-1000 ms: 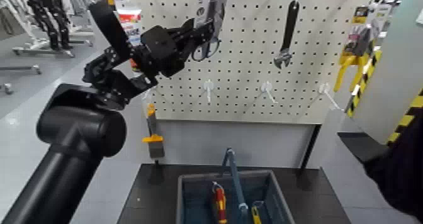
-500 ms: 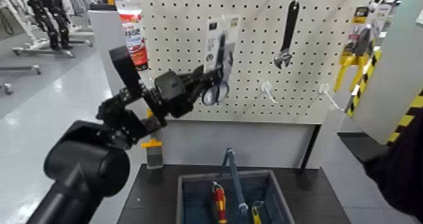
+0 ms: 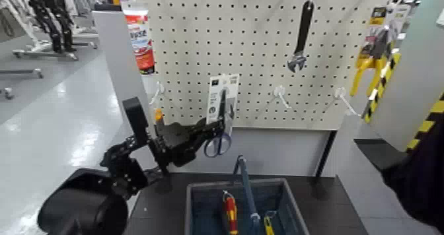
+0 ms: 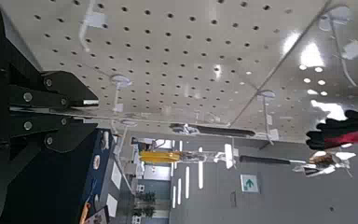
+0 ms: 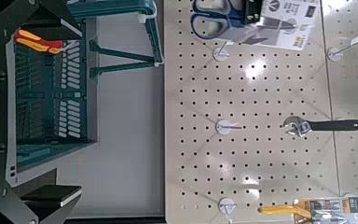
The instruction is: Put the blue scissors into the crate.
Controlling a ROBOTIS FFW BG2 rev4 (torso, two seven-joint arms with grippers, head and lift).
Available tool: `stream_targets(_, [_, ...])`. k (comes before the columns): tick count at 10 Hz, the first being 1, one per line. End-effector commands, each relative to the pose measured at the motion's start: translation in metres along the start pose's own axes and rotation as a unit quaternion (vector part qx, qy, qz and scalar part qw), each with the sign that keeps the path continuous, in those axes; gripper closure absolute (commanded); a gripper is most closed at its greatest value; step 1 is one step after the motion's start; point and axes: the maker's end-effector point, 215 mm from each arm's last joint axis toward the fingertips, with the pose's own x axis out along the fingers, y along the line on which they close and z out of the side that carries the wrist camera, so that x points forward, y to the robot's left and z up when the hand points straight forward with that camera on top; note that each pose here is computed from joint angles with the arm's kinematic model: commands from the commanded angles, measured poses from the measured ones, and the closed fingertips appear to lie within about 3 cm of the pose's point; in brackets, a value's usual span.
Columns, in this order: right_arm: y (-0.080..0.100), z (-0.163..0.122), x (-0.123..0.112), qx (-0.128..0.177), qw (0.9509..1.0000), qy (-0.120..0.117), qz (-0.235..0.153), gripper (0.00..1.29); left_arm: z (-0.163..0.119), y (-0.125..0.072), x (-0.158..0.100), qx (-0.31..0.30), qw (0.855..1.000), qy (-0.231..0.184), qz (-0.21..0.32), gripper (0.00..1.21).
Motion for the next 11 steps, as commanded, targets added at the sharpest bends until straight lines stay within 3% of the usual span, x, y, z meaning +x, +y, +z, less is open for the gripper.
stream_targets(1, [-0.001,0.000,0.000,0.000,1.0000,-0.001,-0.001,0.14,-0.050,0.003,-0.023,-0.046,0.998,0.033,0.018,1.18])
stream_targets(4, [0.000,-0.001,-0.001,0.000,1.0000,0.001,-0.001,0.14,-0.105,-0.003,-0.038,-0.094,0.993,0.070,0.019,1.18])
stream_targets(11, [0.002,0.000,-0.001,0.003,1.0000,0.000,0.000,0.14,-0.166,-0.029,-0.042,-0.150,0.983,0.108,-0.008,1.17])
